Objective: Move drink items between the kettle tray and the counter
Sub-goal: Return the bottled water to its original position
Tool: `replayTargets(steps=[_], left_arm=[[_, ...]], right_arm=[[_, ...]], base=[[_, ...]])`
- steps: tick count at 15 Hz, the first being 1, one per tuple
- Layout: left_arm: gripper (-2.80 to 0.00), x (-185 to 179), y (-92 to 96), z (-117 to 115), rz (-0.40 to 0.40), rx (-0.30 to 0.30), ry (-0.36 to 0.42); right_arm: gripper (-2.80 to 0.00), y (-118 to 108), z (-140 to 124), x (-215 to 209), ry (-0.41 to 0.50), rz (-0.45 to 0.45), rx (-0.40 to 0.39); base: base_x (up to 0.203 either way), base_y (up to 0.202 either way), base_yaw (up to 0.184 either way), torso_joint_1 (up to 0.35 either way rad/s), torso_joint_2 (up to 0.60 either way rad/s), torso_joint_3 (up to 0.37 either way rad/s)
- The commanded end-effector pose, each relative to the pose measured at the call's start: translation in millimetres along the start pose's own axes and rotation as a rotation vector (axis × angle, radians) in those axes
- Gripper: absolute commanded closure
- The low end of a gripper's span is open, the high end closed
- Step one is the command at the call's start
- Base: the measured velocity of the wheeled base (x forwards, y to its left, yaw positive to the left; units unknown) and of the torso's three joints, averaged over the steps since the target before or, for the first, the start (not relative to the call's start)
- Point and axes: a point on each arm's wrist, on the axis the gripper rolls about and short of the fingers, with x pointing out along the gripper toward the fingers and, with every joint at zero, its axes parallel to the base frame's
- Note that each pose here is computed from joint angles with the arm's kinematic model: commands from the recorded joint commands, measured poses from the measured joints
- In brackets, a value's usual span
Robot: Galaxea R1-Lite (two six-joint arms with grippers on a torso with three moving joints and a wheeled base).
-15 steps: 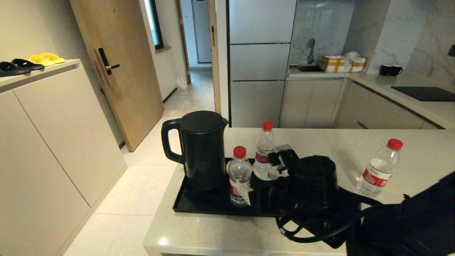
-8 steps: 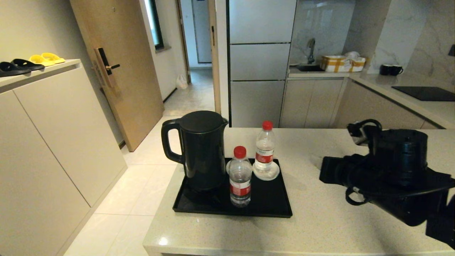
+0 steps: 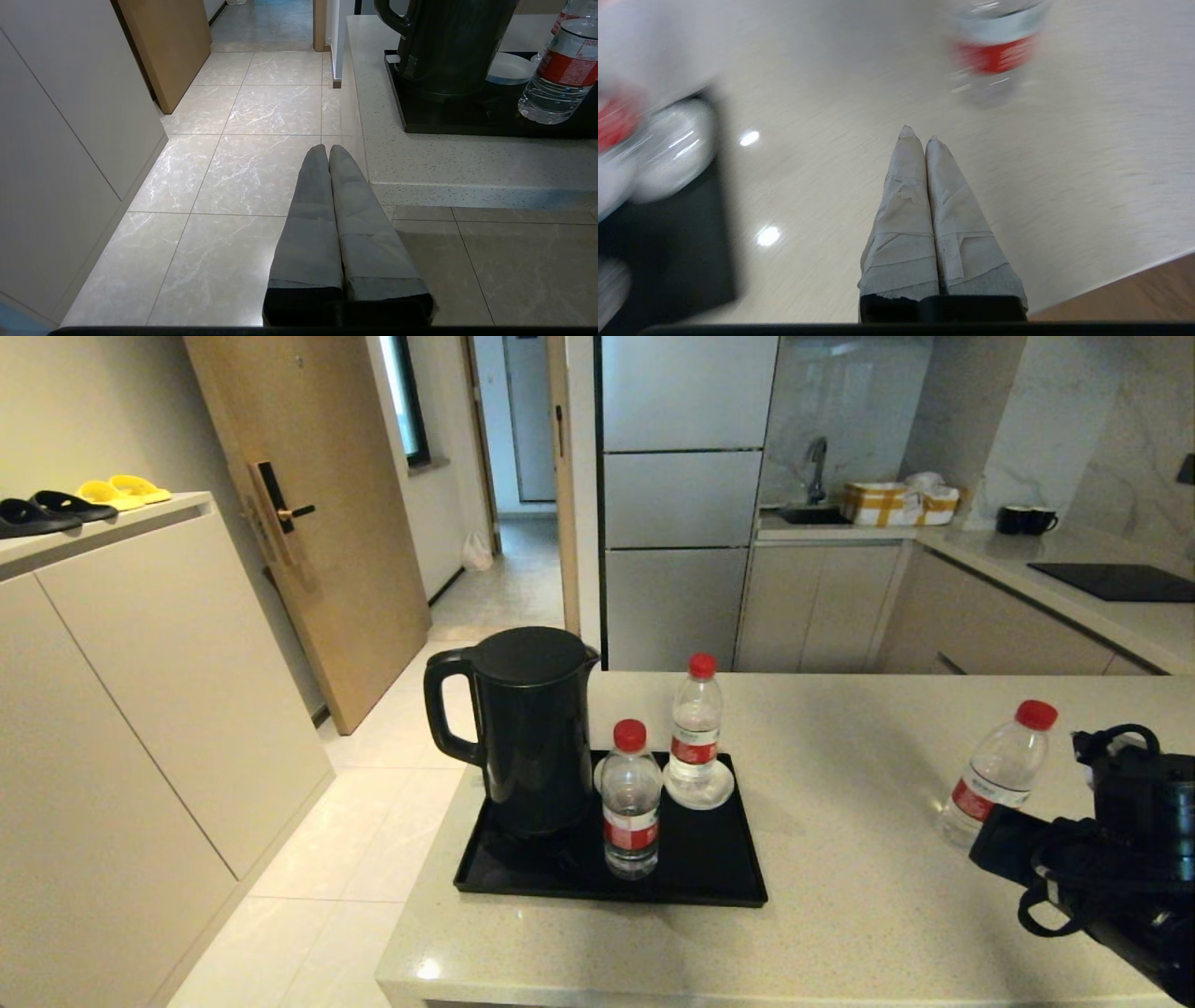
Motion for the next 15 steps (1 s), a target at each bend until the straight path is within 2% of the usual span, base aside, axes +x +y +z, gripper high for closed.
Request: replayTargets(steps=[1, 2, 3, 9, 14, 15], left_arm=[[0.0, 0.1, 0.0, -0.1, 0.0, 0.001, 0.002], [0.0, 0.1, 0.0, 0.0, 0.0, 0.001, 0.001], [0.0, 0.1, 0.0, -0.1, 0.0, 0.001, 0.002], [0.0, 0.1, 0.0, 0.1, 0.0, 0.001, 0.001], [0.0, 0.1, 0.0, -0.1, 0.0, 0.001, 0.002], [0.0, 0.1, 0.0, -0.1, 0.0, 0.001, 0.002]], right_arm=[[0.0, -6.6, -2.9, 20.5, -0.007, -0.087, 0.003], [0.0, -8.9, -5.1, 19.3, -0.006, -0.094, -0.027], [-2.8, -9.5, -6.3, 19.9, -0.01, -0.105, -0.035], [-2.8, -11.3, -14.4, 47.7, -0.08, -0.129, 0.002], [-2.8, -22.5, -23.8, 73.9, -0.219, -0.185, -0.056], [-2.8, -24.4, -24.2, 73.9, -0.219, -0.194, -0.066]], base=[[0.0, 0.0, 0.0, 0.0, 0.0, 0.0], [0.0, 0.0, 0.0, 0.0, 0.0, 0.0], [0.0, 0.0, 0.0, 0.0, 0.0, 0.0], [0.0, 0.0, 0.0, 0.0, 0.0, 0.0], [0.0, 0.0, 0.0, 0.0, 0.0, 0.0], [0.0, 0.0, 0.0, 0.0, 0.0, 0.0]])
